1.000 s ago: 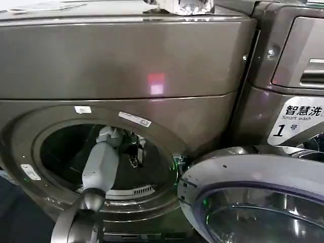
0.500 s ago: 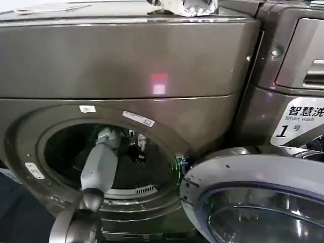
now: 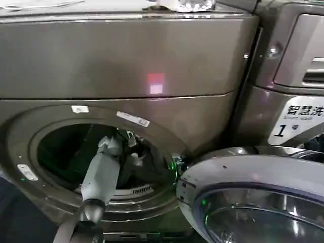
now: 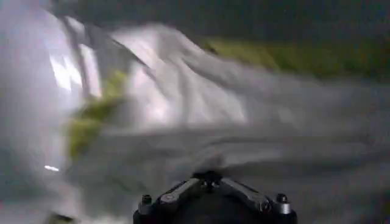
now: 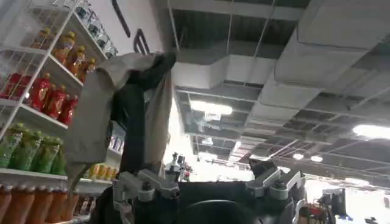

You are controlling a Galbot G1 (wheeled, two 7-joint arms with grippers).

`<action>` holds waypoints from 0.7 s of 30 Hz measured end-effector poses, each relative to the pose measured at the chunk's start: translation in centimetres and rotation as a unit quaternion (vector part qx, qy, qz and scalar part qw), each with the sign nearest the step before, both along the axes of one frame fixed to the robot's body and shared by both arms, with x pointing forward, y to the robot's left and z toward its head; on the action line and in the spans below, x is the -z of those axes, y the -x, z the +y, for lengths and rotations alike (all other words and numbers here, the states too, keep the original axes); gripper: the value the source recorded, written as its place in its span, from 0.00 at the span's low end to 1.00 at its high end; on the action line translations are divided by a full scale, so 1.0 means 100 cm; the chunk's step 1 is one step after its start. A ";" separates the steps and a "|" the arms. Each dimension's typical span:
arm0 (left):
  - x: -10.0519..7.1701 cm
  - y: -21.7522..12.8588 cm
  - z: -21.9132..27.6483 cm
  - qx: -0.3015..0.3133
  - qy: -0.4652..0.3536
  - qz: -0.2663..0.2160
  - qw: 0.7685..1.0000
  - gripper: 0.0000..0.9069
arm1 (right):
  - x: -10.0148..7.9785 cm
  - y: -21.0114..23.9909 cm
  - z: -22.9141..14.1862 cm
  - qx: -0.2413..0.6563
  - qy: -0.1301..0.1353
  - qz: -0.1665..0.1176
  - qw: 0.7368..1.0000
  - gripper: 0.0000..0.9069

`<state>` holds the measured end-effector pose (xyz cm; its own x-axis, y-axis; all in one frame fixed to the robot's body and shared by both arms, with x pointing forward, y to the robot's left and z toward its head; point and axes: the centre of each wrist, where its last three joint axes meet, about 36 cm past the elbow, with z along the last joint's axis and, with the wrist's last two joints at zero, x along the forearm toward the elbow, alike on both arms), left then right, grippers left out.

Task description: Grasp the clothes from the dryer.

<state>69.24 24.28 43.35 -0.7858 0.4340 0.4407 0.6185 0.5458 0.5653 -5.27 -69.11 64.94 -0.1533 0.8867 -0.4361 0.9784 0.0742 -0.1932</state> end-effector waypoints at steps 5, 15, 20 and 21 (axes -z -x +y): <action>0.002 0.011 -0.013 -0.103 0.071 -0.086 0.988 0.00 | -0.001 -0.002 0.002 -0.001 0.001 0.001 1.000 1.00; -0.016 0.031 -0.028 -0.273 0.204 -0.156 0.927 0.00 | 0.002 -0.006 0.006 -0.008 -0.004 -0.005 1.000 1.00; -0.034 0.037 -0.030 -0.303 0.250 -0.152 0.907 0.00 | 0.005 -0.008 0.007 -0.011 -0.003 -0.009 1.000 1.00; -0.036 0.038 -0.031 -0.307 0.256 -0.150 0.904 0.00 | 0.005 -0.008 0.007 -0.011 -0.002 -0.009 1.000 1.00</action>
<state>65.42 21.19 46.92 -0.9988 -0.0379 0.0318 -0.0295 0.9721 0.2326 -4.48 -68.45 64.45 -0.1645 0.8852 -0.4351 0.9800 0.0964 -0.1744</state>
